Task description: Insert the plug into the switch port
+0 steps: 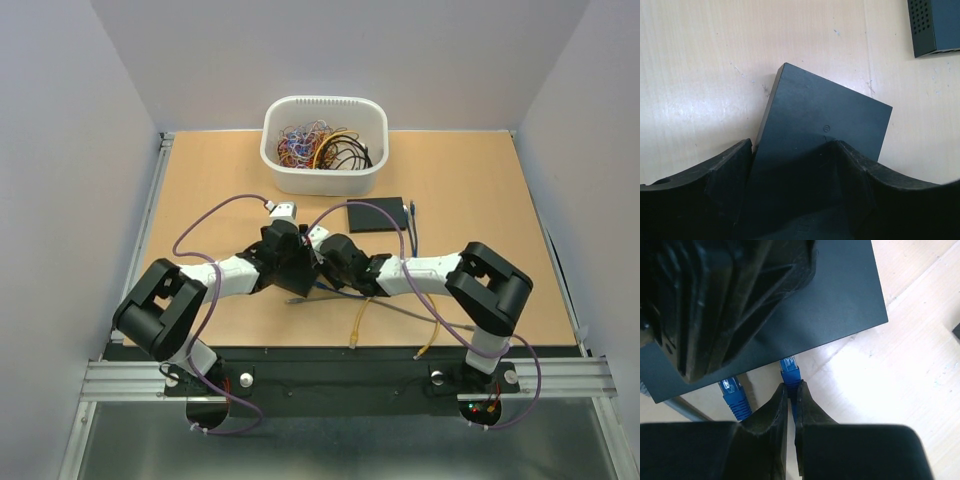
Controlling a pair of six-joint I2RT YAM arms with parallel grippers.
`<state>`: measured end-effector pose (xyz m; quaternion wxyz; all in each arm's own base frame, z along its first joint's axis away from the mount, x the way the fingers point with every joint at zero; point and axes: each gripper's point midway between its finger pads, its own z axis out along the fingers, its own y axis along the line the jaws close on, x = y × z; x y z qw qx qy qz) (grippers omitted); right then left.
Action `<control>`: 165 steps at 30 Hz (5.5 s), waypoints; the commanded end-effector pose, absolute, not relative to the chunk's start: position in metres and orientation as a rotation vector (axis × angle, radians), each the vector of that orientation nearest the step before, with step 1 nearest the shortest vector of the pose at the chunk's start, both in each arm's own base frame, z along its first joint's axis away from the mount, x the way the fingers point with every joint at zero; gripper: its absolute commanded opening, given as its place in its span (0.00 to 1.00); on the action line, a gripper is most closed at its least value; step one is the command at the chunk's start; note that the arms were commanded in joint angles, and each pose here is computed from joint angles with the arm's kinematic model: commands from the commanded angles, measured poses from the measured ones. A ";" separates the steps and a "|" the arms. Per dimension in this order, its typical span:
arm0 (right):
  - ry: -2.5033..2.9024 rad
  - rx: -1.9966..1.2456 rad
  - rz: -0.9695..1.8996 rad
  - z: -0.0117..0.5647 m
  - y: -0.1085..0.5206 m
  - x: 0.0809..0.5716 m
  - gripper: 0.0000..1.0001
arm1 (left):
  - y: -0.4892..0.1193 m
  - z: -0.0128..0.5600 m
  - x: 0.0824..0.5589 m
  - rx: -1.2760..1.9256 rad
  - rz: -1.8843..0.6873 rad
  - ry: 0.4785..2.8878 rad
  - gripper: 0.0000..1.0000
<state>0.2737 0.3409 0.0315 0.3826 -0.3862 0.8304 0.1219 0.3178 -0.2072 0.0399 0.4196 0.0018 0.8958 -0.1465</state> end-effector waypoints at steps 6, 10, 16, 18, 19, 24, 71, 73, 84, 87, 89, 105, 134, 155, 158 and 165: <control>1.859 -0.678 0.639 0.109 0.418 0.293 0.01 | -0.222 0.057 0.291 0.034 -0.412 2.344 0.87; 1.876 -0.640 0.635 0.106 0.419 0.296 0.01 | -0.209 0.063 0.299 -0.018 -0.345 2.329 0.92; 1.911 -0.533 0.589 0.101 0.416 0.308 0.00 | -0.184 0.082 0.315 -0.132 -0.252 2.279 0.99; 1.929 -0.487 0.556 0.098 0.413 0.314 0.00 | -0.168 0.085 0.318 -0.210 -0.197 2.269 0.99; 1.936 -0.451 0.546 0.097 0.411 0.317 0.01 | -0.163 0.091 0.320 -0.232 -0.198 2.252 0.99; 1.953 -0.406 0.538 0.091 0.412 0.321 0.01 | -0.146 0.100 0.325 -0.303 -0.199 2.216 0.99; 1.952 -0.891 0.733 0.146 0.398 0.240 0.55 | -0.133 0.112 0.271 -0.328 -0.388 2.109 0.95; 1.975 -0.978 0.767 0.135 0.395 0.221 0.55 | -0.130 0.107 0.270 -0.339 -0.378 2.096 0.95; 2.029 -1.266 0.700 0.071 0.403 0.180 0.53 | -0.130 0.107 0.272 -0.325 -0.406 2.040 0.95; 2.015 -1.316 0.645 0.063 0.408 0.183 0.53 | -0.130 0.108 0.272 -0.321 -0.411 2.031 0.95; 2.022 -1.342 0.624 0.053 0.412 0.183 0.53 | -0.131 0.109 0.272 -0.321 -0.418 2.026 0.95; 2.021 -1.383 0.533 0.031 0.423 0.191 0.53 | -0.123 0.115 0.270 -0.371 -0.421 1.976 0.94; 2.012 -1.372 0.573 0.032 0.420 0.174 0.01 | -0.115 0.114 0.271 -0.419 -0.379 1.975 0.94; 1.996 -0.905 0.508 0.091 0.352 0.229 0.01 | -0.116 0.149 0.298 -0.498 -0.411 1.906 0.94; 2.000 -0.805 0.503 0.101 0.340 0.251 0.00 | -0.123 0.163 0.311 -0.493 -0.430 1.883 0.94; 2.030 -0.610 0.429 0.110 0.329 0.303 0.00 | -0.135 0.172 0.357 -0.456 -0.435 1.887 0.95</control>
